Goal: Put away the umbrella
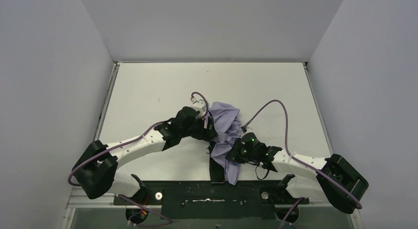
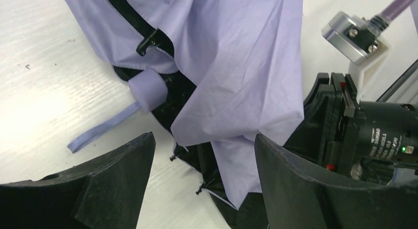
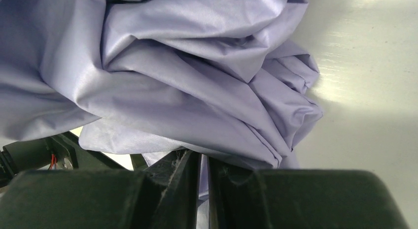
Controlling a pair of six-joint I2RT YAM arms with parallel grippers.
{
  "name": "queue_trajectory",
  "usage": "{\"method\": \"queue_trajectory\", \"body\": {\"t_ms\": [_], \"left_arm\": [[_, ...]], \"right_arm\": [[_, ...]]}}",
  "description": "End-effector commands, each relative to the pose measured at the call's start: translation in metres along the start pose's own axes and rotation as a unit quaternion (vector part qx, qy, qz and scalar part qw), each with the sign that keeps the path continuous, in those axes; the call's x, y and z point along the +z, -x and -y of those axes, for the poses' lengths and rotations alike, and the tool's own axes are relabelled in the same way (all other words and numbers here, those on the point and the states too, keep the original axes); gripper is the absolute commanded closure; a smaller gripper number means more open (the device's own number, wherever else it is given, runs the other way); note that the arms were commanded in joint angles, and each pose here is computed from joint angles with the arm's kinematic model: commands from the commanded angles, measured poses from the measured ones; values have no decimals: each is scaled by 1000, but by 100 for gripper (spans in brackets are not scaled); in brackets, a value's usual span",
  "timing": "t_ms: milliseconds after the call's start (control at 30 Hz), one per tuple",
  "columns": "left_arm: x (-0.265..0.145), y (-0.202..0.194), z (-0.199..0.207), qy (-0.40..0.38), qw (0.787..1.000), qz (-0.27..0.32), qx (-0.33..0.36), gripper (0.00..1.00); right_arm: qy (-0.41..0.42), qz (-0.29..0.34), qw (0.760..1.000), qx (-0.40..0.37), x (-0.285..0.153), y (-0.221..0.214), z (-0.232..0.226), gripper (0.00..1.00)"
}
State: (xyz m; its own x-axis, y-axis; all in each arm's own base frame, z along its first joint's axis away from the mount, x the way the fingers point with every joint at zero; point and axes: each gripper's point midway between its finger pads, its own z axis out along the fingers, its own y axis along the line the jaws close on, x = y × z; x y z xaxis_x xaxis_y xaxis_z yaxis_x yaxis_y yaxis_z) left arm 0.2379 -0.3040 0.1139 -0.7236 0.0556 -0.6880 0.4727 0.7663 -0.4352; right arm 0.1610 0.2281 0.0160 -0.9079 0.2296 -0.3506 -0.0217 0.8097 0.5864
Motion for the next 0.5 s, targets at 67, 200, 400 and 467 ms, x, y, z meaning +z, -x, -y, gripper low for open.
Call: {"method": "queue_trajectory", "body": {"t_ms": [67, 200, 400, 467], "left_arm": [[9, 46, 25, -83, 995, 55, 7, 36], [15, 46, 38, -129, 990, 51, 2, 45], [22, 37, 44, -154, 987, 39, -14, 59], [21, 38, 44, -155, 987, 38, -15, 66]], "right_arm": [[13, 14, 1000, -3, -3, 7, -7, 87], [15, 14, 1000, -2, -3, 8, -8, 87], [13, 12, 1000, -3, -6, 6, -7, 87], [12, 13, 1000, -4, -6, 6, -7, 87]]}}
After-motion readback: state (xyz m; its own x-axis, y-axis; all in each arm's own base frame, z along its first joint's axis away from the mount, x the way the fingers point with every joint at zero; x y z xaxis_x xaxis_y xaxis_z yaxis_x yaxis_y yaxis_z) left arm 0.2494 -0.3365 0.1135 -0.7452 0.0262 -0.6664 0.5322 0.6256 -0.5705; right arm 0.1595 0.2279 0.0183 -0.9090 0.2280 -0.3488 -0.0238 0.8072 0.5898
